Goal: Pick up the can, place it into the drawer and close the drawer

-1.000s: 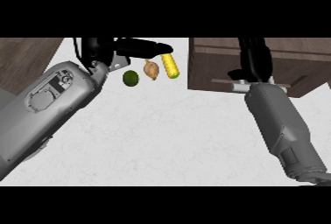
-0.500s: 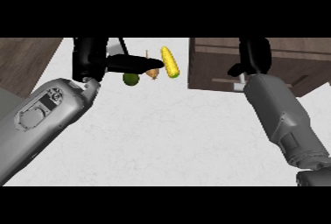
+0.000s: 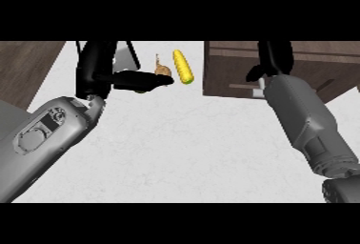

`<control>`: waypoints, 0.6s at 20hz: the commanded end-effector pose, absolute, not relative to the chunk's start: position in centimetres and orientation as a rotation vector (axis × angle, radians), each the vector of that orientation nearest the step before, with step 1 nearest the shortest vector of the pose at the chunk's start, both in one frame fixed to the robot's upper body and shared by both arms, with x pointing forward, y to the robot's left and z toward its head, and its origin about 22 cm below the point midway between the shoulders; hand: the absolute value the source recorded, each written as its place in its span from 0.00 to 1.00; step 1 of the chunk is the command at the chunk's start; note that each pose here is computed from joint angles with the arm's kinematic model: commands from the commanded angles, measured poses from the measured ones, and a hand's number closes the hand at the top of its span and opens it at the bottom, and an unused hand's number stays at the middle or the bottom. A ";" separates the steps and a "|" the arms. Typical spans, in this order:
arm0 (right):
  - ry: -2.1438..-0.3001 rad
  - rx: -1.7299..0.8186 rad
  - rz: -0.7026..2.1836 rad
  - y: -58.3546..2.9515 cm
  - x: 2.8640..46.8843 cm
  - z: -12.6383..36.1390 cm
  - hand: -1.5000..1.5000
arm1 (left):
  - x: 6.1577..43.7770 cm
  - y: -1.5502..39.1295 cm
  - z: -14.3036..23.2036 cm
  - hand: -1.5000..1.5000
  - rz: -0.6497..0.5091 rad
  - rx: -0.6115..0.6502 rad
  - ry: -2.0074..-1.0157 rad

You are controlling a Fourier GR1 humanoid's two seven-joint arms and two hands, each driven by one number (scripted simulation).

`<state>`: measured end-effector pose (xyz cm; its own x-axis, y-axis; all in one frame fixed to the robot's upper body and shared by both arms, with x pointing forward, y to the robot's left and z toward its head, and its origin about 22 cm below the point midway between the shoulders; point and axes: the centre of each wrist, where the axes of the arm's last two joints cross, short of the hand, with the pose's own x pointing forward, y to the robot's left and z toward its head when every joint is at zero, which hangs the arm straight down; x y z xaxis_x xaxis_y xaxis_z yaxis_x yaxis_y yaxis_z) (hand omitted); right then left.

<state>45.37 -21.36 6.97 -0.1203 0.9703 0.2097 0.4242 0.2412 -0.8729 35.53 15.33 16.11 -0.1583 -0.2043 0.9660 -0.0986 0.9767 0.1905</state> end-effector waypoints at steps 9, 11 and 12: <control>-1.929 -0.901 0.428 -17.0 46.4 10.0 0.00 | 34.4 17.1 14.8 0.00 -0.077 0.250 -1.725; -1.943 -0.823 0.323 -17.2 46.6 10.4 0.00 | 34.1 16.6 15.4 0.00 -0.076 0.231 -1.721; -1.934 -0.757 0.295 -16.7 46.5 10.3 0.00 | 33.8 17.0 14.0 0.00 -0.061 0.246 -1.707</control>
<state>45.89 -19.68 8.13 -0.2565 0.7921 0.5539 0.3800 0.6096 -0.6957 34.31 16.49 14.96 -0.1439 -0.2000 0.9692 -0.1144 0.9762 0.1845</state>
